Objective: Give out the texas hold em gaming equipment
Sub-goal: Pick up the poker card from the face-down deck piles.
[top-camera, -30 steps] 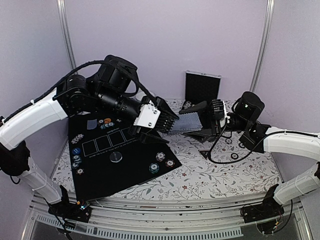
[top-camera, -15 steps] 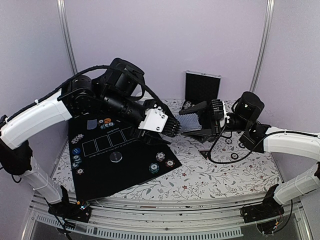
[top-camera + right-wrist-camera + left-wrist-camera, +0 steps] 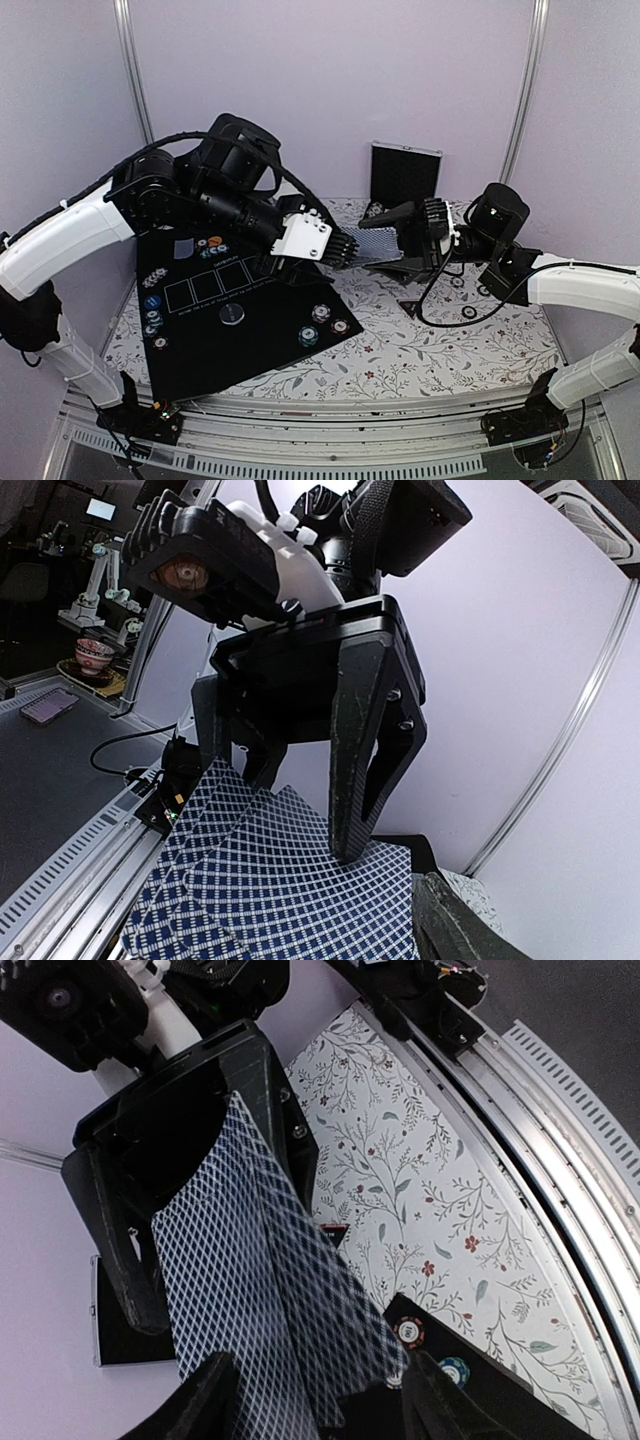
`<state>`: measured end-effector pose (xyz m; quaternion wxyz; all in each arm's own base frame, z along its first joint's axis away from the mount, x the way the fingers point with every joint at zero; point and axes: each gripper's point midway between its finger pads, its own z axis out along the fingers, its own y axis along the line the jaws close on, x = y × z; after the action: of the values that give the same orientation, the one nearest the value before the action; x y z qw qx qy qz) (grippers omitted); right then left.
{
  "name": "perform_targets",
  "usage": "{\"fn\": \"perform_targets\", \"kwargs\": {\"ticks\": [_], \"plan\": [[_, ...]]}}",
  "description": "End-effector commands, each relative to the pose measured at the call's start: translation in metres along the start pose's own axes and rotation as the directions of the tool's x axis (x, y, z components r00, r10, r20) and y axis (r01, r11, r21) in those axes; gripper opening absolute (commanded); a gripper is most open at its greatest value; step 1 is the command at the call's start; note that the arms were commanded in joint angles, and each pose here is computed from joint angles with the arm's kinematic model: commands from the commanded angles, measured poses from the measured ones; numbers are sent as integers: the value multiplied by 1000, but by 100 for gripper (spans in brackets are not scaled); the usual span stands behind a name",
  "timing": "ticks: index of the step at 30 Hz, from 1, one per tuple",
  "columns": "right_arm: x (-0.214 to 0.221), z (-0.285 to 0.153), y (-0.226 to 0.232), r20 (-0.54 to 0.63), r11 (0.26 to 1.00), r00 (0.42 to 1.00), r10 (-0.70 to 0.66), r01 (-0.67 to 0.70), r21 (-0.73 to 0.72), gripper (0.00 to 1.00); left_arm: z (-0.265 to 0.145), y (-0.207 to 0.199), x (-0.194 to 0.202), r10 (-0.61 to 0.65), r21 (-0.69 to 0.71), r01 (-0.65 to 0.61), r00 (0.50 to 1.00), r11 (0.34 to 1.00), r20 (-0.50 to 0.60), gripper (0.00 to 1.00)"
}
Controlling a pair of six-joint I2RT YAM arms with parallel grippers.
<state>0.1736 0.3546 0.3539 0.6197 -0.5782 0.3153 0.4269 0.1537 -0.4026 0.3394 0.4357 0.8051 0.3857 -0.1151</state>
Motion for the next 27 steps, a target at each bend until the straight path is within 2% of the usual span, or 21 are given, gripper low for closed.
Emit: {"fn": "perform_targets", "kwargs": {"ticks": [1, 10, 15, 20, 24, 27], "plan": [[-22, -4, -7, 41, 998, 997, -65, 64, 31, 59, -11, -4, -3, -8, -10, 8, 1000, 1000, -9, 60], [-22, -4, -8, 39, 997, 997, -68, 66, 34, 59, -23, 3, -13, 9, -88, -7, 999, 996, 33, 68], [-21, -5, -8, 39, 997, 997, -68, 66, 33, 59, -29, 8, -14, 15, -133, -11, 999, 991, 30, 68], [-21, -5, -8, 39, 997, 997, -65, 64, 31, 59, -39, 14, -12, 9, -201, -3, 1000, 980, 28, 51], [-20, -5, -9, 37, 997, 997, -64, 62, 33, 59, -40, 13, -10, 1, -213, 4, 1000, 977, 22, 28], [-22, -5, -9, 39, 997, 997, -66, 65, 34, 59, -37, 18, -3, -7, -241, 3, 1000, 970, -13, 26]]}}
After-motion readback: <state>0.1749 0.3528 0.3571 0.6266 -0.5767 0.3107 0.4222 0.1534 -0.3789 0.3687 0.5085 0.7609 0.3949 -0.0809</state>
